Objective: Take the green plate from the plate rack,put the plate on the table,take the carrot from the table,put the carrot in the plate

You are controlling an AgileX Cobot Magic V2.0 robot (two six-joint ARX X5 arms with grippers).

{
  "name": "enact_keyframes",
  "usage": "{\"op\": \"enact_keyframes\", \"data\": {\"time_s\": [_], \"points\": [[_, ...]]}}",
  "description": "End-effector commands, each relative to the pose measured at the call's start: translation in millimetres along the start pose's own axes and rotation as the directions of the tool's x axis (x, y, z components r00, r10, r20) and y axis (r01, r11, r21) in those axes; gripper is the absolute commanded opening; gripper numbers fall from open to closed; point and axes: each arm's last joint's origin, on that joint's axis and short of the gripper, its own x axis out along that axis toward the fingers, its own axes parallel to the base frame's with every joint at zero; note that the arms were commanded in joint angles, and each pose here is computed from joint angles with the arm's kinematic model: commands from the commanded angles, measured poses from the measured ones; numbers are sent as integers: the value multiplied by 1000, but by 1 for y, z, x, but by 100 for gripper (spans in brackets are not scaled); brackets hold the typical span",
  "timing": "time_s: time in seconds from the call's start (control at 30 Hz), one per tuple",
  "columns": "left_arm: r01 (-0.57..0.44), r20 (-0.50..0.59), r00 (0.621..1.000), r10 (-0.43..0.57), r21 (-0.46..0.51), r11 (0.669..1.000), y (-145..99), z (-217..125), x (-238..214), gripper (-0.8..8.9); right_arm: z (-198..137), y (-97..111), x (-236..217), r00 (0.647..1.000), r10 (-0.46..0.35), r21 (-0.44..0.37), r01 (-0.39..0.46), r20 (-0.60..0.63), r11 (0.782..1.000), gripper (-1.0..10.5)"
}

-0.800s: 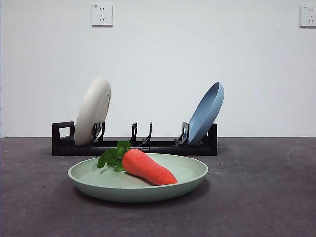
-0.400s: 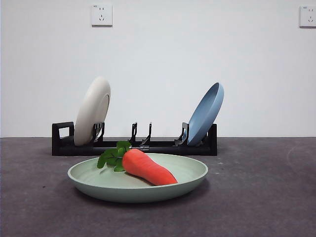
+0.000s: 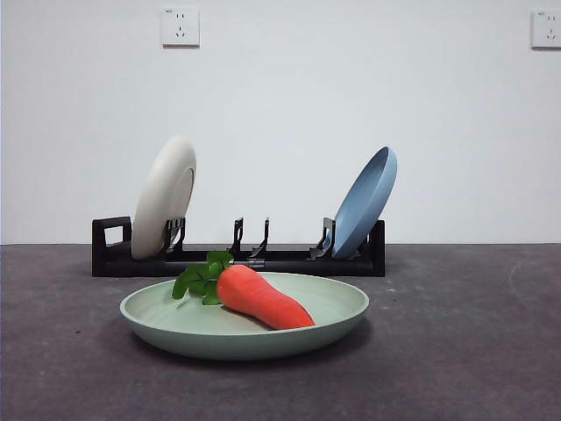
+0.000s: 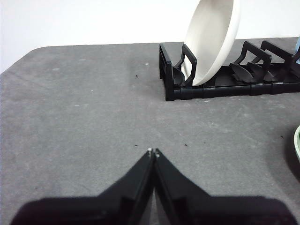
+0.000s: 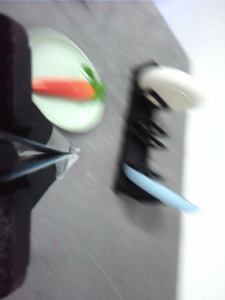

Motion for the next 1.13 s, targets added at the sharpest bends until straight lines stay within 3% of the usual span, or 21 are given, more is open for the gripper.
{"op": "enact_keyframes", "data": {"time_s": [0.03, 0.13, 0.33, 0.5, 1.13], "points": [[-2, -12, 1000, 2, -7, 1000, 0, -3, 1, -3, -25, -6, 13, 996, -65, -18, 66, 60, 998, 1], [-2, -12, 1000, 2, -7, 1000, 0, -3, 1, -3, -56, -14, 29, 985, -122, 21, 121, 120, 992, 1], [-2, -12, 1000, 2, -7, 1000, 0, -3, 1, -3, -112, -27, 58, 970, -190, 173, 163, 151, 971, 1], [-2, -12, 1000, 2, -7, 1000, 0, -3, 1, -3, -137, -30, 68, 974, -200, 182, 180, 102, 967, 1], [-2, -12, 1000, 2, -7, 1000, 0, -3, 1, -3, -145, -31, 72, 977, -200, 159, 185, 80, 970, 1]]}}
